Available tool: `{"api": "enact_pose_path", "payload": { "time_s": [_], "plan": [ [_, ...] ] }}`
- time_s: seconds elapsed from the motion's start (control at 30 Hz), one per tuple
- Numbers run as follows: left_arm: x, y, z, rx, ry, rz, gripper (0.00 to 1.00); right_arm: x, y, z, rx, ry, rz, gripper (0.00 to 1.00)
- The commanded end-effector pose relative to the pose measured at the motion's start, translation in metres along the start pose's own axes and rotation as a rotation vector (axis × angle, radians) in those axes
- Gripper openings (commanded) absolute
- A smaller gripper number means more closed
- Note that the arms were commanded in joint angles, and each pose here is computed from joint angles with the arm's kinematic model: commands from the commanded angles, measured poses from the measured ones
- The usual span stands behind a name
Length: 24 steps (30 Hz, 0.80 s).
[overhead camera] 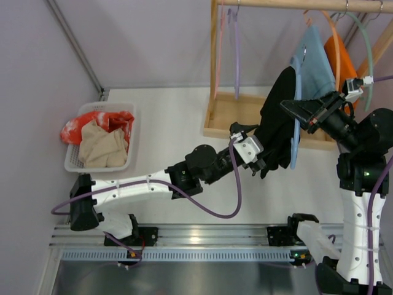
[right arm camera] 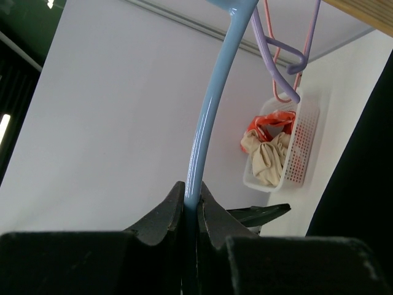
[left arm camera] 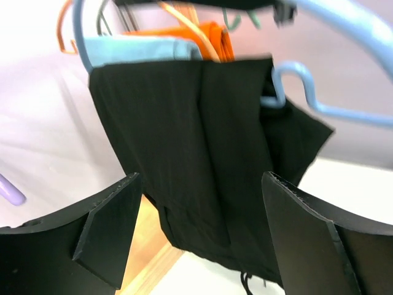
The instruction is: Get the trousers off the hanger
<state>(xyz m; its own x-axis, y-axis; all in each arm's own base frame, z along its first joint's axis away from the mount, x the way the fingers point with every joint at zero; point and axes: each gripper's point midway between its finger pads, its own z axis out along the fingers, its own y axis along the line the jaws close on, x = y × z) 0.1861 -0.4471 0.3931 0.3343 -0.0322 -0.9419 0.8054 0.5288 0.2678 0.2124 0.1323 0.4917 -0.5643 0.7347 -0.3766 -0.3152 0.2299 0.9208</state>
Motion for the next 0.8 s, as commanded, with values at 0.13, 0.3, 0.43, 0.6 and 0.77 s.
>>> {"api": "enact_pose_path", "payload": {
  "time_s": [0.13, 0.3, 0.43, 0.6, 0.77],
  "plan": [
    [-0.061, 0.017, 0.011, -0.074, -0.166, -0.101, 0.85, -0.002, 0.051, -0.014, -0.169, -0.054, -0.177, 0.00],
    [-0.068, 0.012, 0.017, -0.064, -0.181, -0.114, 0.84, -0.002, 0.049, -0.013, -0.177, -0.055, -0.173, 0.00],
    [-0.064, 0.009, 0.023, -0.066, -0.173, -0.102, 0.84, -0.003, 0.054, -0.014, -0.187, -0.057, -0.181, 0.00],
    [-0.048, 0.012, 0.031, -0.113, -0.132, -0.094, 0.84, -0.001, 0.056, -0.015, -0.194, -0.049, -0.177, 0.00],
    [-0.032, 0.028, 0.038, -0.192, -0.091, -0.075, 0.79, 0.003, 0.061, -0.017, -0.208, -0.027, -0.192, 0.00]
  ]
}}
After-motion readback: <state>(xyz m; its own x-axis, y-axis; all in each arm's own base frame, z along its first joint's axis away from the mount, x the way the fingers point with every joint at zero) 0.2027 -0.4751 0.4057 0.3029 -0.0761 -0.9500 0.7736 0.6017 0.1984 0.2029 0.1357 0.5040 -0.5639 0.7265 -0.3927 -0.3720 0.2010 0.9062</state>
